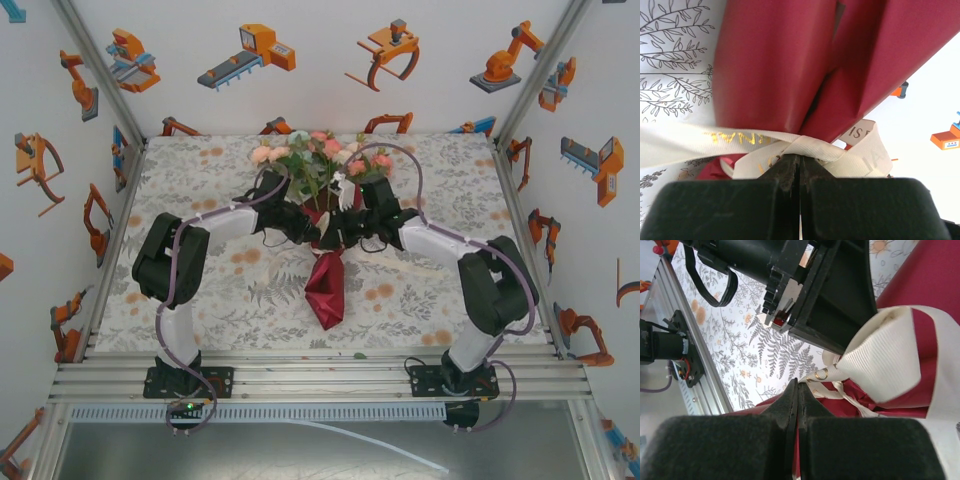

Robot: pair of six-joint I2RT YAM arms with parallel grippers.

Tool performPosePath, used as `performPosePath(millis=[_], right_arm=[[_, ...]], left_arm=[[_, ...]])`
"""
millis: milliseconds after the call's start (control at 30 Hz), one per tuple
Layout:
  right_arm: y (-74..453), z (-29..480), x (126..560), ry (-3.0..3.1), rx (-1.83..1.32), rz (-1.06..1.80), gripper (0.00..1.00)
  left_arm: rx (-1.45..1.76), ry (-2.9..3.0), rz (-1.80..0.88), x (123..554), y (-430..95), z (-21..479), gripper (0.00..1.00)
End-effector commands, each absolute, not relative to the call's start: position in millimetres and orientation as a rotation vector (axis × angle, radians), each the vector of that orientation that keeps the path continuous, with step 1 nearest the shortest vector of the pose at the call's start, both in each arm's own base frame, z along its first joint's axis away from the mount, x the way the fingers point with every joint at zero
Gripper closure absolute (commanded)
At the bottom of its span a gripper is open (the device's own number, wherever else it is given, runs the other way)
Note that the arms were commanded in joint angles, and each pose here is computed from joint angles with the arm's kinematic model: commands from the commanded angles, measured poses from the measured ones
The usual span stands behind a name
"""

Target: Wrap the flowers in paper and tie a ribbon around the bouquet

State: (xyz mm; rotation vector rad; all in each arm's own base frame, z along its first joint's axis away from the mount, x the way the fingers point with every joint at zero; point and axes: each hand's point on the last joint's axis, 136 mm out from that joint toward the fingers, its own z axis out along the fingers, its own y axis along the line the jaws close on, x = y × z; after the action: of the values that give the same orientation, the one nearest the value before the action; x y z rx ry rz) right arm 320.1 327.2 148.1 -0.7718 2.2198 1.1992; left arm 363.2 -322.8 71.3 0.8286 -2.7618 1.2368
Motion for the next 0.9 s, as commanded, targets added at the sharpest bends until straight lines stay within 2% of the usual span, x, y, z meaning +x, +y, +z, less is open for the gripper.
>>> performPosePath(millis=[0, 167, 300, 367, 633, 767, 867], right_arm=[[338, 168, 323, 2.164, -0.792, 1.238, 0.92], [331, 173, 333, 2.198, -0.736, 1.177, 0.81], [319, 187, 338, 2.177, -0.683, 1.127, 0.63], [313, 191, 337, 2.172, -0.664, 1.113, 0.58], [275, 200, 327, 2.172, -0.565, 1.073, 0.58], [245, 175, 326, 2.206, -0.527, 0.908, 0.67], [243, 154, 328, 2.232, -0.53, 0.879, 0.7]], left_arm=[[0.83, -2.707, 1.254, 358, -327, 66, 1.0], [0.786, -2.701, 1.216, 350, -329, 60, 1.0], [0.744, -2.702, 1.158, 342, -328, 52, 1.0], [0.738, -2.704, 1.126, 339, -326, 48, 1.0], [0.74, -2.705, 1.092, 336, -324, 42, 1.0], [0.737, -2.715, 1.091, 337, -323, 45, 1.0], [0.729, -2.717, 1.091, 337, -323, 47, 1.0]])
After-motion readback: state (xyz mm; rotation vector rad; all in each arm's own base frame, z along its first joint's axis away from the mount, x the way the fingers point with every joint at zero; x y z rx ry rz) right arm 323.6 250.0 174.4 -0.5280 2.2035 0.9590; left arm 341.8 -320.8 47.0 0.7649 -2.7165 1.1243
